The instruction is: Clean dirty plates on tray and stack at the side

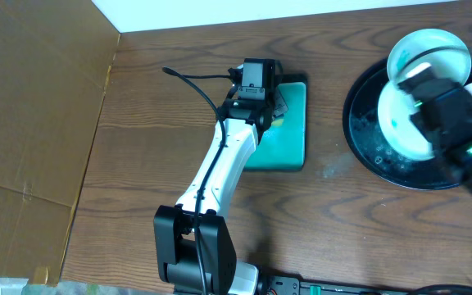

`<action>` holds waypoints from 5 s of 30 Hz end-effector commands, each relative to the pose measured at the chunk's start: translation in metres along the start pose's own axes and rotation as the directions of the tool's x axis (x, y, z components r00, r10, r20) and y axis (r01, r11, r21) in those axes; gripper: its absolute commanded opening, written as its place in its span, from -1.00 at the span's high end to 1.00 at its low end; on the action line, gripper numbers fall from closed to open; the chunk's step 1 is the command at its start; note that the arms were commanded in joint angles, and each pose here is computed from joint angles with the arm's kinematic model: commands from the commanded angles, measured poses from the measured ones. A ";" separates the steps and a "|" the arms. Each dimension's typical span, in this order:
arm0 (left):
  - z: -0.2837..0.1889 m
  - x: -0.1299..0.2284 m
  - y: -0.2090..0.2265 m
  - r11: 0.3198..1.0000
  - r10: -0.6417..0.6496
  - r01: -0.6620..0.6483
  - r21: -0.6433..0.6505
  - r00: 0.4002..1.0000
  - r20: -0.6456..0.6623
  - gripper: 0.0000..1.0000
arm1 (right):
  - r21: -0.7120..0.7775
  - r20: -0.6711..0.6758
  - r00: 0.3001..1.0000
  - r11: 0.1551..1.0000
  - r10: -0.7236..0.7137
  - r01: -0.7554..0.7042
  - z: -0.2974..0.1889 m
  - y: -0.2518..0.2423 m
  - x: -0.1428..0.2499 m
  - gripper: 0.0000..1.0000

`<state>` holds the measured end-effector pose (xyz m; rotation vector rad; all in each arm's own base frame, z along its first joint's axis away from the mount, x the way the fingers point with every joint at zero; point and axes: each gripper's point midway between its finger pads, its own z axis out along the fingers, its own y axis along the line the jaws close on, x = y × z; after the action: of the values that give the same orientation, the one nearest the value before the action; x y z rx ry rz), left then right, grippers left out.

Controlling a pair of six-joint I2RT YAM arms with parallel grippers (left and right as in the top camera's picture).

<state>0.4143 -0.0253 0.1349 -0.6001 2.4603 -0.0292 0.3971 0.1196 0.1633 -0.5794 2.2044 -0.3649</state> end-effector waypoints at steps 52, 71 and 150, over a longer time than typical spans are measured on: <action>0.068 0.171 -0.218 0.883 0.195 -0.124 0.452 0.974 -0.114 0.85 | -0.156 -0.385 0.785 0.804 0.486 -0.574 0.119 0.038 0.107 0.98; 0.081 0.097 -0.186 0.768 0.587 -0.631 0.109 0.762 0.275 0.85 | -0.151 -0.406 0.779 0.806 0.477 -0.572 0.117 0.040 0.112 0.98; 0.081 0.078 -0.170 0.882 0.414 -0.454 0.130 0.875 0.250 0.86 | -0.161 -0.446 0.787 0.827 0.426 -0.539 0.111 0.045 0.123 0.98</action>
<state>0.4567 -0.2585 0.0262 0.1783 2.3669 -0.2926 0.4086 0.0987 0.0103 -0.0296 2.6694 0.2229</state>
